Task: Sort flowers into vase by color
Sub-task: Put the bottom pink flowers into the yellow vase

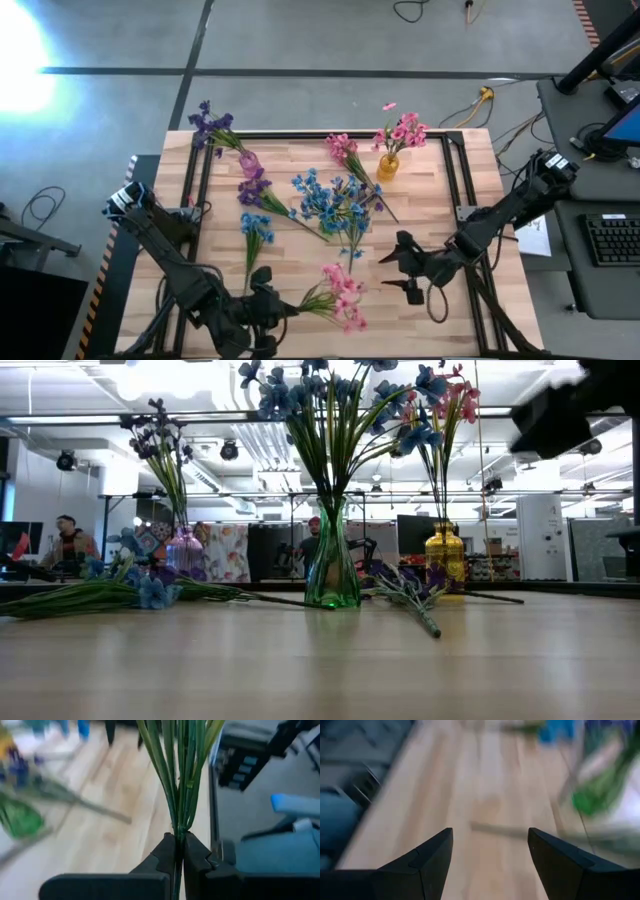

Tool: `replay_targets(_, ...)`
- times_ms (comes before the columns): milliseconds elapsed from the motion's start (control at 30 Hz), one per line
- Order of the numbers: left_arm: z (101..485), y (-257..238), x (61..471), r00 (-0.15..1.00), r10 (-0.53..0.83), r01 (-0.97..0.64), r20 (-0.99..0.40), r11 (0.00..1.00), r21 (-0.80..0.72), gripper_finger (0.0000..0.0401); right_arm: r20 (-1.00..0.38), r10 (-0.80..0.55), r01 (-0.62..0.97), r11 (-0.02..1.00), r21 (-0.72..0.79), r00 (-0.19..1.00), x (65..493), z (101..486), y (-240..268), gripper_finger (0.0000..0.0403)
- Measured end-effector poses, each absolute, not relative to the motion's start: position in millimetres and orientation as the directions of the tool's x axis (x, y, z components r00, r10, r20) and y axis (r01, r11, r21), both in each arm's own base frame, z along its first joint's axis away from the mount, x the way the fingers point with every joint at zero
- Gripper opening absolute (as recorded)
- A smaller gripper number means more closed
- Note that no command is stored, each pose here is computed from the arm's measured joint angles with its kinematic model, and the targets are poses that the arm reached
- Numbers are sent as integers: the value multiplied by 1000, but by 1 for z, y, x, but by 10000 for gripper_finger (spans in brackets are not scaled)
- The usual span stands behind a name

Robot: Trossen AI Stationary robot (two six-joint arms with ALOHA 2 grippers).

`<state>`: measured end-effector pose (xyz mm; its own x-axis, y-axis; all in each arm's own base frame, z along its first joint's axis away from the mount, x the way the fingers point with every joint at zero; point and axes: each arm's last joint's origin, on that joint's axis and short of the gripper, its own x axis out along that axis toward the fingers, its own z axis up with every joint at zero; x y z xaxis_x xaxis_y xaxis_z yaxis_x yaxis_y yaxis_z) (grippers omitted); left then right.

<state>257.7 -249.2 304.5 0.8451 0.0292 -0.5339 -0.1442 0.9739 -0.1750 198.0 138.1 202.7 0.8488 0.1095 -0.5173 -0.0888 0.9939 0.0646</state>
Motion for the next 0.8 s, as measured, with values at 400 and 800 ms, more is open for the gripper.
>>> replay_targets(400, 309, -246, 311, 959, 118, -123, -257, 992, -5, 0, 14, 209, -209, 978, 24, 978, 209, 250, 146, 249)
replay_targets(800, 284, -211, 373, 950, 272, -281, -155, 959, -36, 0, 91, 263, -264, 965, 3, 961, 213, 265, 152, 249)
